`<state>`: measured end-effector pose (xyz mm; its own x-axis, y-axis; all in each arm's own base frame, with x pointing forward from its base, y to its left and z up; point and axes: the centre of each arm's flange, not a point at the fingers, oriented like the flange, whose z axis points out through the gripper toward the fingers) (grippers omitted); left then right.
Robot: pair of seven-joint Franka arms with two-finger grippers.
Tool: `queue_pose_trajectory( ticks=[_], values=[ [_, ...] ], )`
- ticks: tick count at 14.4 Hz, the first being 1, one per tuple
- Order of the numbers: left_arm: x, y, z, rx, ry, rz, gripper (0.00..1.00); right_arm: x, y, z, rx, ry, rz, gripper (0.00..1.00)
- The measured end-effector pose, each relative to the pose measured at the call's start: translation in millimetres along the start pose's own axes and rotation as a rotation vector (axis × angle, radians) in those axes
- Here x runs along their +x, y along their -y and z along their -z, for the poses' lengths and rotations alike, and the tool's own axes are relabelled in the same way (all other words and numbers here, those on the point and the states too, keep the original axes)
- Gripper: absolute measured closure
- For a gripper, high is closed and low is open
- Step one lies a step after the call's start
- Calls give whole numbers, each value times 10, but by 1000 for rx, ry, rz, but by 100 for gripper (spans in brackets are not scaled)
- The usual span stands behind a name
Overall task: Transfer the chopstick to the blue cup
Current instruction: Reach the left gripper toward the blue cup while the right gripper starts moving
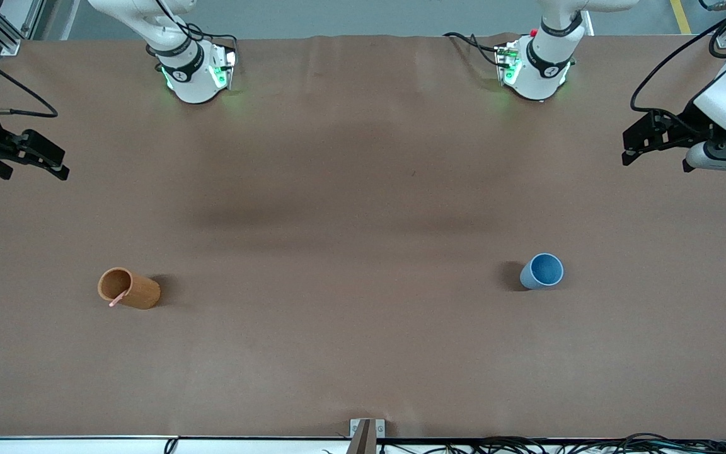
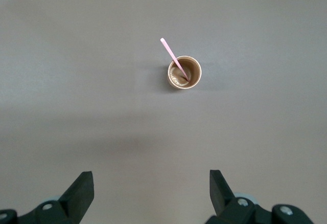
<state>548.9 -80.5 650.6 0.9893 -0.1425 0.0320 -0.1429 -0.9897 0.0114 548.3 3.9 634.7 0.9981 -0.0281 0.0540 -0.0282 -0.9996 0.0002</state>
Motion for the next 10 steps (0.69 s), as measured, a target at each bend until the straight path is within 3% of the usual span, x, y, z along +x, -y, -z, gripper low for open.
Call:
queue_pose_trajectory(
  ticks=[7, 10],
  values=[
    [13, -6, -28, 0, 6, -1, 0, 0, -18, -1, -1, 1, 0, 0],
    [171, 44, -345, 0, 54, 8, 0, -4, -2, -5, -1, 5, 3, 0]
  ],
)
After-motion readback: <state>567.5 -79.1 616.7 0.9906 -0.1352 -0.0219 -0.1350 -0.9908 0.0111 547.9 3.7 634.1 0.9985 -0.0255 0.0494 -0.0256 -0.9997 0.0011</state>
